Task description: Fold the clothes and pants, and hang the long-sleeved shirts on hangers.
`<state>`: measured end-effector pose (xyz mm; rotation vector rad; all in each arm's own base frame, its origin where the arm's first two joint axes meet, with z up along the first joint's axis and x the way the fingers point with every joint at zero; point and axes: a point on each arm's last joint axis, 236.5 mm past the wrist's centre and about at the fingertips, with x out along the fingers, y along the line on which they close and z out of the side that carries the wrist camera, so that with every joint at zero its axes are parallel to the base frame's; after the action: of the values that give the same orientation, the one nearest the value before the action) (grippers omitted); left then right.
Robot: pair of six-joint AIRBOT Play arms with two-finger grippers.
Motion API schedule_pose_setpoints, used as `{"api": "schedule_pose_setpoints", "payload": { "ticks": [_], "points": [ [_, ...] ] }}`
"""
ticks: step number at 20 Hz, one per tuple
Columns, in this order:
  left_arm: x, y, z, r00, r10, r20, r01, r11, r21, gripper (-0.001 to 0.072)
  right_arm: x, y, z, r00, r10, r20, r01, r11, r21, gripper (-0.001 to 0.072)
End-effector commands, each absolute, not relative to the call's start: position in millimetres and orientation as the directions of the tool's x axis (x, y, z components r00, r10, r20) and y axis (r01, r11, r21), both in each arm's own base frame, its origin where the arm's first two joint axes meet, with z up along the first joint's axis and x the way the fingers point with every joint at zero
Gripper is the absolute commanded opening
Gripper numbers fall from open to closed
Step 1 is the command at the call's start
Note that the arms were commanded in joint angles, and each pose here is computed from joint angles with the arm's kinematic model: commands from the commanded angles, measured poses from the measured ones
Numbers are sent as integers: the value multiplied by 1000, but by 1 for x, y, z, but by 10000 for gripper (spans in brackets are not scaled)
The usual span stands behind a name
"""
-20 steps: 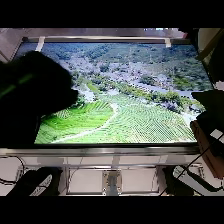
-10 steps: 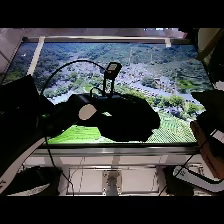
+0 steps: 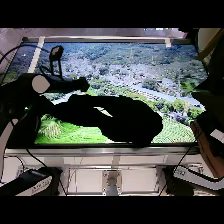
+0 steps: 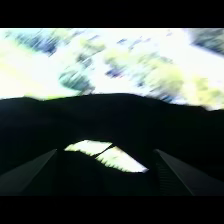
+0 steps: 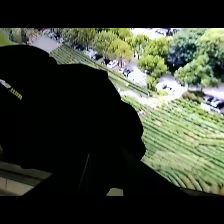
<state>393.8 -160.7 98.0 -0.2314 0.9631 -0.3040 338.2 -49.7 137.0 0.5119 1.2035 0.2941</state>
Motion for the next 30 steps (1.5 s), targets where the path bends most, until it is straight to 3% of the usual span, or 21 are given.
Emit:
{"api": "schedule_pose_setpoints", "payload": {
  "ticks": [1, 2, 6, 8, 12, 17, 18, 19, 20, 21, 22, 23, 24, 25, 30],
  "points": [
    [369, -113, 31, 422, -273, -865, 3, 954, -300, 705, 308, -16, 62, 187, 600, -778, 130, 770, 625, 515],
    [370, -111, 18, 430, -267, -863, -7, 954, -299, 705, 302, -6, 42, 156, 614, -774, 152, 759, 633, 578],
    [400, -87, 17, 530, -226, -817, -61, 951, -302, 704, 311, 19, -21, 188, 566, -802, 180, 783, 595, 577],
    [413, -55, 12, 558, -179, -810, -192, 922, -336, 704, 323, 28, -35, 218, 530, -819, 156, 810, 565, 564],
    [414, -25, -28, 485, -165, -859, -309, 886, -345, 704, 330, 51, -62, 166, 525, -835, 122, 829, 546, 557],
    [402, -78, -70, 350, -337, -874, -176, 893, -415, 702, 320, 60, -83, 81, 550, -831, 146, 818, 556, 557],
    [401, -81, -77, 333, -339, -880, -177, 894, -412, 650, 319, 62, -82, 78, 557, -827, 147, 814, 562, 554],
    [400, -82, -82, 322, -340, -883, -178, 895, -409, 440, 318, 63, -81, 71, 564, -823, 148, 810, 567, 548],
    [400, -82, -84, 322, -338, -884, -176, 896, -407, 132, 317, 64, -81, 67, 567, -821, 148, 808, 570, 548],
    [404, -80, -83, 338, -332, -881, -154, 904, -400, 2, 317, 64, -80, 67, 568, -821, 149, 808, 571, 548],
    [409, -78, -81, 354, -326, -876, -150, 905, -398, 6, 317, 64, -81, 67, 567, -821, 149, 808, 571, 546],
    [414, -73, -77, 370, -313, -875, -143, 911, -387, 6, 317, 64, -81, 67, 568, -820, 149, 807, 571, 474],
    [422, -67, -69, 389, -297, -872, -129, 920, -370, 5, 316, 65, -80, 63, 570, -819, 148, 807, 572, 179],
    [432, -58, -56, 417, -270, -868, -107, 934, -342, 5, 316, 65, -80, 62, 570, -820, 148, 807, 572, 45],
    [469, 25, 67, 606, -22, -795, -47, 997, -63, 5, 333, 58, -37, 113, 549, -828, 49, 829, 557, 26]
  ]
}}
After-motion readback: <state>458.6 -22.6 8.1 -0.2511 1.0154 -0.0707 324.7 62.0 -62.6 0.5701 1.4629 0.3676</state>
